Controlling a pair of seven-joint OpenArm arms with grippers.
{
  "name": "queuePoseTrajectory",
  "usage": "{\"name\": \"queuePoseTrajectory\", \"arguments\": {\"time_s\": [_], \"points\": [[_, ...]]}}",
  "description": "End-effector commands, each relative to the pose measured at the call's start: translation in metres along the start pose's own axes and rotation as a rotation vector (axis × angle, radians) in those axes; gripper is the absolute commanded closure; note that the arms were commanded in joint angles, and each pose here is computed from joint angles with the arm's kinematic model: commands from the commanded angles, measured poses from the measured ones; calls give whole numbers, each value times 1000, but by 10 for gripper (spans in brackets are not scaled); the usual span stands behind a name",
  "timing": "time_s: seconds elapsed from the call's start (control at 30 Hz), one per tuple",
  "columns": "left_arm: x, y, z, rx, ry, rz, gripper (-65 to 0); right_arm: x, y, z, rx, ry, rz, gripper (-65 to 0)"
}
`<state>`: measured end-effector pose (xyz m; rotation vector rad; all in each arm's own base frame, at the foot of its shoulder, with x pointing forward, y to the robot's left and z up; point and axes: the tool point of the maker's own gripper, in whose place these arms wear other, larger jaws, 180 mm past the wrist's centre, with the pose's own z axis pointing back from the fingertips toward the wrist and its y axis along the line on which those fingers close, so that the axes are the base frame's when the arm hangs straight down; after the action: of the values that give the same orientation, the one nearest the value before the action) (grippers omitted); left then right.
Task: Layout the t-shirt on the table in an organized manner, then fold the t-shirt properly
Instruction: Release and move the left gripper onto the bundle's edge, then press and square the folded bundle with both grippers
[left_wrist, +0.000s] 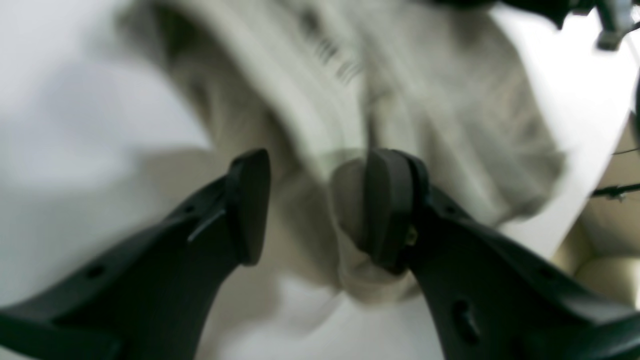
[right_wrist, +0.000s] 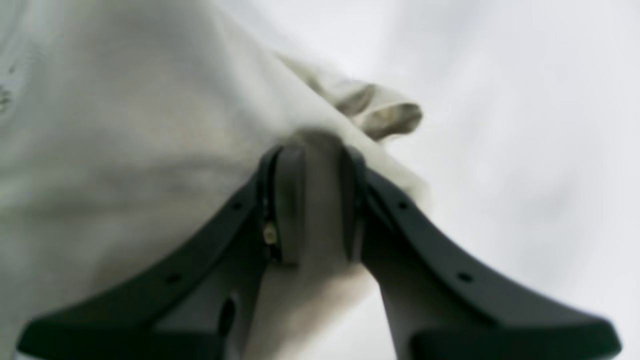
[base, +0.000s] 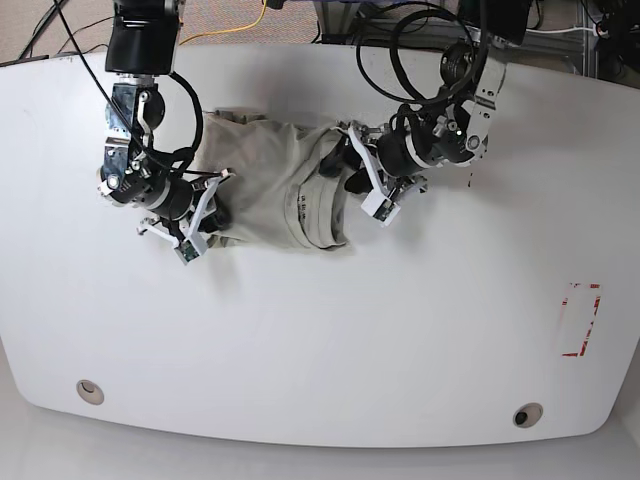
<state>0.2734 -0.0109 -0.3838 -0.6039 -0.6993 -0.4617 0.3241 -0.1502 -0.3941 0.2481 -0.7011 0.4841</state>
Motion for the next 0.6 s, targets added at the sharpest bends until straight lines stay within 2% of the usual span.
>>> {"name": "queuePoseTrajectory", "arguments": {"time_s": [0.0,0.27,0.37,0.57], "points": [[17,23,-2,25,-25,-12,-286,4,-2,3,-2,-43,-6,-124],[20,64,-18,19,53,-62,-286,-6,28,7,27,-59,-10,-124],[28,77,-23,16,50,-65,-286,-7,40,10,37,-70,-12,-124],[44,85,-34,-1,69,-180,-286,-7,65,18,58,-102,-17,-124]]}}
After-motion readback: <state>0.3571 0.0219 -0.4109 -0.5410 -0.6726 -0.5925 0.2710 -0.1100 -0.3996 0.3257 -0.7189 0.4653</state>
